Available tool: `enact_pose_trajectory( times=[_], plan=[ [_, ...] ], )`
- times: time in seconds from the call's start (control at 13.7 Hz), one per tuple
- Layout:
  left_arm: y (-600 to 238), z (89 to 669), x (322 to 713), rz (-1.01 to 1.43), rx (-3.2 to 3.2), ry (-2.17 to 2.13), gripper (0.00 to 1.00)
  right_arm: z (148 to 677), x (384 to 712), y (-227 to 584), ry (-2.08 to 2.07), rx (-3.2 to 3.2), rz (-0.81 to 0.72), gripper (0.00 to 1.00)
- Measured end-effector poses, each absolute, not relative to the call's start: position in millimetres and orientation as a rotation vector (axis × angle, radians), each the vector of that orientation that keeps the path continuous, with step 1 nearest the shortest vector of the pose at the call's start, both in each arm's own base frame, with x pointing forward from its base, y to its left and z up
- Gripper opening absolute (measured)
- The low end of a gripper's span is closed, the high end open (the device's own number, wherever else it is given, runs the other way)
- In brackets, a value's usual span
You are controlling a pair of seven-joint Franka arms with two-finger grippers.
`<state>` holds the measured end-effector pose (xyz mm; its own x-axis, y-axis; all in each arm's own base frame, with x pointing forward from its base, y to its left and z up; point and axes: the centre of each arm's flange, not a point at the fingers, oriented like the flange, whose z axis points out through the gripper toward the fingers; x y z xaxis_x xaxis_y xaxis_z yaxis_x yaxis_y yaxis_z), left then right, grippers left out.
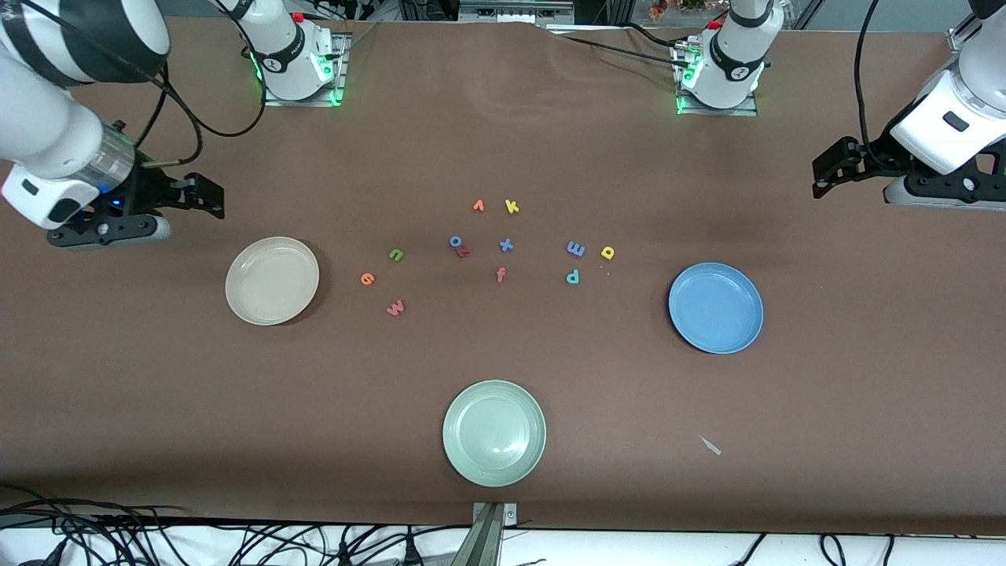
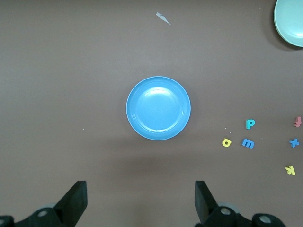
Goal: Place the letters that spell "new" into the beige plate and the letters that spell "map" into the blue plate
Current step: 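Reach the right gripper toward the orange e beside the white plate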
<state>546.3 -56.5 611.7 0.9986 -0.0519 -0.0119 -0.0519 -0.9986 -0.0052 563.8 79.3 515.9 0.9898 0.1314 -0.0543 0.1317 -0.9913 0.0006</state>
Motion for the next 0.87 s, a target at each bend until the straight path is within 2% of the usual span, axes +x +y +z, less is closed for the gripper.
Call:
enact_pose_trajectory(
  times=[0.58, 0.87],
  plan=[
    [-56.2, 611.6, 546.3, 0.019, -3.135, 0.081, 1.0, 400.7, 576.9, 170.0, -0.02, 3.159, -0.033, 1.0],
    [-55.5, 611.6, 546.3, 0.02, -3.135, 0.079, 1.0, 313.7, 555.9, 196.9, -0.096, 3.19, 0.07, 1.0]
  ],
)
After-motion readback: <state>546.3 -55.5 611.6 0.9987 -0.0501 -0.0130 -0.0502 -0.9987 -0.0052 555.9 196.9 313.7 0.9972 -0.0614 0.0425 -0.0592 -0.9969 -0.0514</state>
